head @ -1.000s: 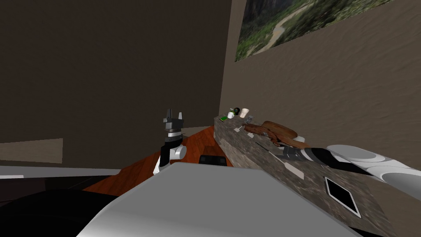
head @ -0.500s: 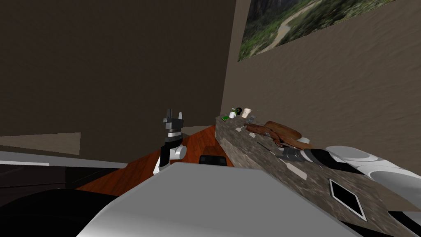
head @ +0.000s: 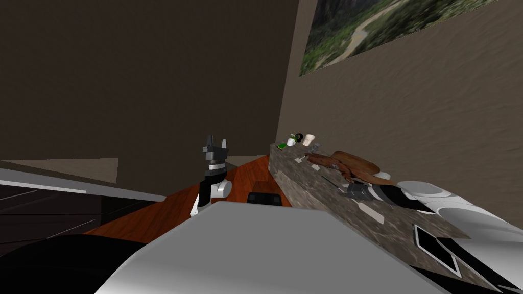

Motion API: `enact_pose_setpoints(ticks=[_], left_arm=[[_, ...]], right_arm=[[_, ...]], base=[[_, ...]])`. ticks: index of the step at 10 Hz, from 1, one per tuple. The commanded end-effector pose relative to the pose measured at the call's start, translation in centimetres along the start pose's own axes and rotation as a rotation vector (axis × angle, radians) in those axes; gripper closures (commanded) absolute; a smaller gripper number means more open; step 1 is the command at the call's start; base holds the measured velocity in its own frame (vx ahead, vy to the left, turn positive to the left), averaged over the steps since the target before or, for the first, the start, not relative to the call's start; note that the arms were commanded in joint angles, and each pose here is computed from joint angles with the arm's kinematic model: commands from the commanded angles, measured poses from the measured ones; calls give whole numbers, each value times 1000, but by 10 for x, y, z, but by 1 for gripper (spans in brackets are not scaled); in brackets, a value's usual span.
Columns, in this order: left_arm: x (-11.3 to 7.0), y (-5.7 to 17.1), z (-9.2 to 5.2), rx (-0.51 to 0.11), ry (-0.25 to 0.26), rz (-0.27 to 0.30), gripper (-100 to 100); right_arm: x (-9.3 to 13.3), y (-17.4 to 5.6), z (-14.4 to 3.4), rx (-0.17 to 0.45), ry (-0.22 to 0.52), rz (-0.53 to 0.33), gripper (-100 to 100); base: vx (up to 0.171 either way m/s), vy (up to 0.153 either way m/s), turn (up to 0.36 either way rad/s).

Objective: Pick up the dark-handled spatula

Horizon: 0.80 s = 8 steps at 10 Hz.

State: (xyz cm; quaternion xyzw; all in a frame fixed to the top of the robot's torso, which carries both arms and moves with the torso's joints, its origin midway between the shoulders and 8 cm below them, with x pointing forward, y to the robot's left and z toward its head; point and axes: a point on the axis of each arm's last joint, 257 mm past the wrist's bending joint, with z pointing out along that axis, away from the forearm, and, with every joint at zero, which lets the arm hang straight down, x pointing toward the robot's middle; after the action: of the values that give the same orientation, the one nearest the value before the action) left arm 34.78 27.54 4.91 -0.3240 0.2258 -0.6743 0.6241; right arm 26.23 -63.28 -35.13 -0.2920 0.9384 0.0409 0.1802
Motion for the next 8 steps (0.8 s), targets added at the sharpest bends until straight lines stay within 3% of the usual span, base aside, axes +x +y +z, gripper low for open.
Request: enact_pose_setpoints(ticks=[1, 2, 3, 7, 8], left_arm=[[0, 0, 0, 0, 0, 0, 0], [0, 0, 0, 0, 0, 0, 0], [0, 0, 0, 0, 0, 0, 0], [0, 0, 0, 0, 0, 0, 0], [0, 0, 0, 0, 0, 0, 0]], right_arm=[[13, 2, 0, -3, 17, 26, -100], [8, 1, 1, -5, 9, 13, -100], [9, 2, 1, -6, 11, 13, 100], [9, 1, 1, -5, 10, 14, 100], [9, 1, 1, -5, 10, 15, 0]], base=[[-22, 9, -9], [-5, 3, -7], [0, 0, 0], [0, 0, 0], [0, 0, 0]])
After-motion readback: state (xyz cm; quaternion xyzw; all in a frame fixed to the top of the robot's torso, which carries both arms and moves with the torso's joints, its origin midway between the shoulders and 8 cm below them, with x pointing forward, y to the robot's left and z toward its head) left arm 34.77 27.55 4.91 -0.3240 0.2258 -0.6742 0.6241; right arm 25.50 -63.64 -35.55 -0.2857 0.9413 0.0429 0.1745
